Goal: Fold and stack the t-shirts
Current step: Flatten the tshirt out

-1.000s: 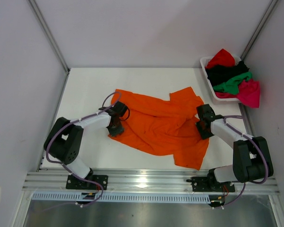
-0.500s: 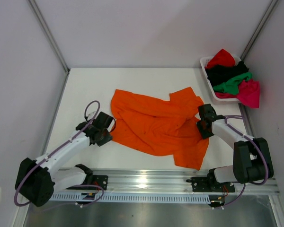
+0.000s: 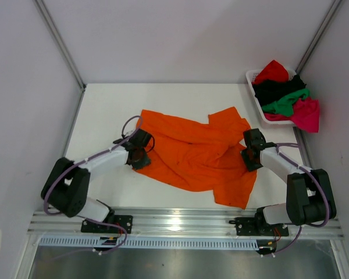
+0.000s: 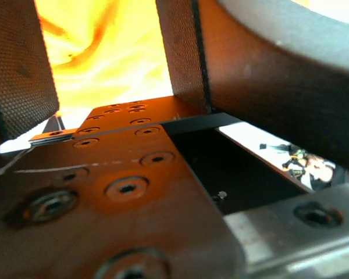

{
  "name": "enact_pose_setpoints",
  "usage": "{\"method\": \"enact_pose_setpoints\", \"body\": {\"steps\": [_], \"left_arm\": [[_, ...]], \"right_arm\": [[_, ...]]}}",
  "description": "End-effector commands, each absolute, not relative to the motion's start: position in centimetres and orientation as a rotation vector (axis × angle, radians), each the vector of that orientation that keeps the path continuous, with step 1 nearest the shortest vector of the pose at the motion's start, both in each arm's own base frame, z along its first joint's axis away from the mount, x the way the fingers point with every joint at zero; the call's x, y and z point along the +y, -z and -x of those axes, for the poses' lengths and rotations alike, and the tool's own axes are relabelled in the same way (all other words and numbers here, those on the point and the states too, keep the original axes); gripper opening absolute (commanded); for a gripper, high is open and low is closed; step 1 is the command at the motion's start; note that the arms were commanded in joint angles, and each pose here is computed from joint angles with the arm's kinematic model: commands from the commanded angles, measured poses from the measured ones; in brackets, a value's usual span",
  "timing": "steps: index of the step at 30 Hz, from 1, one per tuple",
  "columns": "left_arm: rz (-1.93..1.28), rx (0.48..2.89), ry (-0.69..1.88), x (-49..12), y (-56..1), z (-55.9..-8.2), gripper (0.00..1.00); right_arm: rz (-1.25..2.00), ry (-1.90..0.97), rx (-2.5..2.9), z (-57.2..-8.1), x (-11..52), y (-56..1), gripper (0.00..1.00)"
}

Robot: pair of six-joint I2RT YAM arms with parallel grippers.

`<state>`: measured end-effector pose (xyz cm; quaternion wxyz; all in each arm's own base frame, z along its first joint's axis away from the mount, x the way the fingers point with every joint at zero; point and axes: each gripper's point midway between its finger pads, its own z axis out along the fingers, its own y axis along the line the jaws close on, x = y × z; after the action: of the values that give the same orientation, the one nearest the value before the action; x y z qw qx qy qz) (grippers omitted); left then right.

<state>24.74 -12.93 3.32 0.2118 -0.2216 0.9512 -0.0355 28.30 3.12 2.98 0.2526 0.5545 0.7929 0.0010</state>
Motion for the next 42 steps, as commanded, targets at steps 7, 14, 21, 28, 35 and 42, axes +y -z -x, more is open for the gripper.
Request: {"method": "enact_pose_setpoints", "body": {"steps": [7, 14, 21, 28, 35, 42], "left_arm": [[0.652, 2.800, 0.123, -15.1, 0.9, -23.9, 0.34], [0.750, 2.846, 0.062, -13.9, 2.0, -21.4, 0.34], [0.855, 2.840, 0.098, -13.1, 1.7, -18.6, 0.33], [0.961, 2.834, 0.088, -12.7, 1.8, -16.0, 0.33], [1.071, 2.826, 0.019, -12.1, 2.4, -13.3, 0.32], [1.111, 2.749, -0.035, -10.0, 0.7, -11.4, 0.32]], "right_arm": [[-1.489, -0.026, 2.121, -28.7, 2.8, -3.9, 0.54], [-1.483, -0.053, 2.133, -29.0, 3.2, -3.8, 0.54], [-1.486, -0.067, 2.128, -29.1, 2.9, -4.0, 0.54], [-1.495, -0.095, 2.121, -29.3, 2.8, -4.4, 0.54], [-1.491, -0.091, 2.115, -29.1, 2.4, -4.7, 0.55], [-1.502, -0.108, 2.104, -29.0, 1.9, -4.8, 0.55]]}}
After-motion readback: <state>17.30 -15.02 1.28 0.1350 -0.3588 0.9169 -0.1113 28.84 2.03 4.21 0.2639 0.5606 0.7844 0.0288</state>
